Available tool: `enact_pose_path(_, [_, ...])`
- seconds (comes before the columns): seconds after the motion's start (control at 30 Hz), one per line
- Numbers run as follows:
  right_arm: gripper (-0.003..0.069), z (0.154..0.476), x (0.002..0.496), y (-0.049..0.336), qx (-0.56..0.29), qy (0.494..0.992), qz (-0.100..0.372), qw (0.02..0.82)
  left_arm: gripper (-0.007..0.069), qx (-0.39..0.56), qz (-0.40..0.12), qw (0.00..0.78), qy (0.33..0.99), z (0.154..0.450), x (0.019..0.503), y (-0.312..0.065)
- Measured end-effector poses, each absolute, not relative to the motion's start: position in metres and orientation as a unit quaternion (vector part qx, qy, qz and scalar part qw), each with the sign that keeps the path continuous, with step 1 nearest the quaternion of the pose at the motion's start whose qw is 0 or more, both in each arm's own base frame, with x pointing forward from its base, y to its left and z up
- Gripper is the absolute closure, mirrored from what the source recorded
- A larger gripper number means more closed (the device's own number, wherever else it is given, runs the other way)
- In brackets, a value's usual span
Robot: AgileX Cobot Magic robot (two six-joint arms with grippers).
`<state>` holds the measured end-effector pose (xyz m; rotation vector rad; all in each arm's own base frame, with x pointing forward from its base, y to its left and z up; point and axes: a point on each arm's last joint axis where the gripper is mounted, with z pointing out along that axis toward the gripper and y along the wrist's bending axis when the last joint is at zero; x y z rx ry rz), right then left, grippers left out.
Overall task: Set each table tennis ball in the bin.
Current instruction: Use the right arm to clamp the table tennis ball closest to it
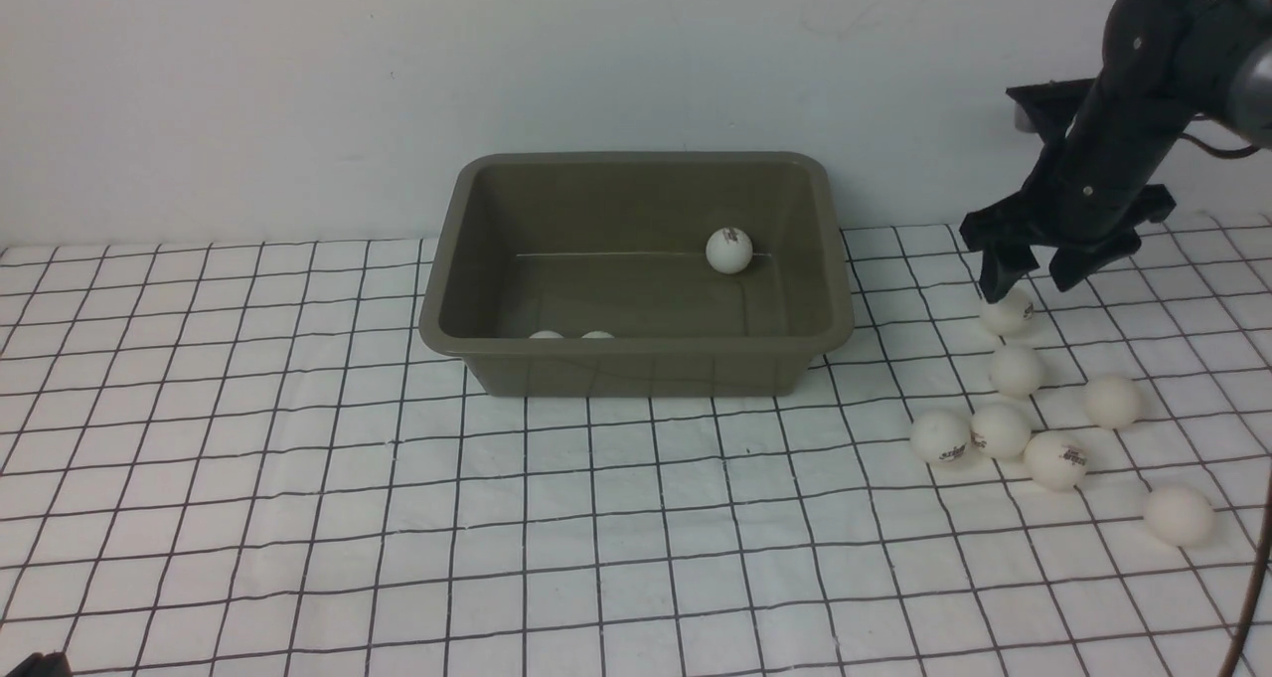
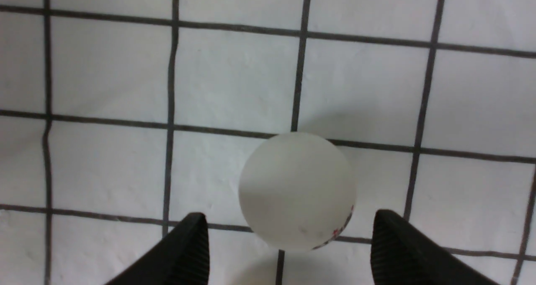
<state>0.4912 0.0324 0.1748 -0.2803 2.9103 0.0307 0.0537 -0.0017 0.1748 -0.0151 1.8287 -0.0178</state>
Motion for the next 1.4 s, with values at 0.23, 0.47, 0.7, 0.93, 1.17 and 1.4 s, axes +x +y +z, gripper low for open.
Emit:
enact_pose_path(0.23, [0.0204, 0.168, 0.494, 0.032, -0.093, 0.989, 0.005, 0.115, 0.0629, -0.007, -0.008, 0.610, 0.792, 0.175, 0.054, -0.002])
enact_pose_path(0.47, [0.0288, 0.164, 0.496, 0.031, -0.093, 0.989, 0.003, 0.117, 0.0629, -0.007, -0.008, 0.610, 0.792, 0.175, 0.054, -0.002])
enact_pose_path(0.7, [0.0308, 0.164, 0.497, 0.031, -0.092, 0.989, 0.003, 0.120, 0.0629, -0.007, -0.008, 0.610, 0.792, 0.175, 0.054, -0.002])
enact_pose_path(0.93, [0.0308, 0.168, 0.498, 0.032, -0.092, 0.989, 0.003, 0.120, 0.0629, -0.007, -0.008, 0.610, 0.792, 0.175, 0.054, -0.002])
enact_pose_path(1.17, [0.0308, 0.203, 0.508, 0.035, -0.087, 0.982, 0.020, 0.164, 0.0629, -0.007, -0.008, 0.610, 0.792, 0.175, 0.054, -0.002])
enact_pose_path(1.4, [0.0308, 0.267, 0.500, 0.059, -0.109, 0.960, 0.101, 0.237, 0.0629, -0.007, -0.008, 0.610, 0.792, 0.175, 0.054, -0.002])
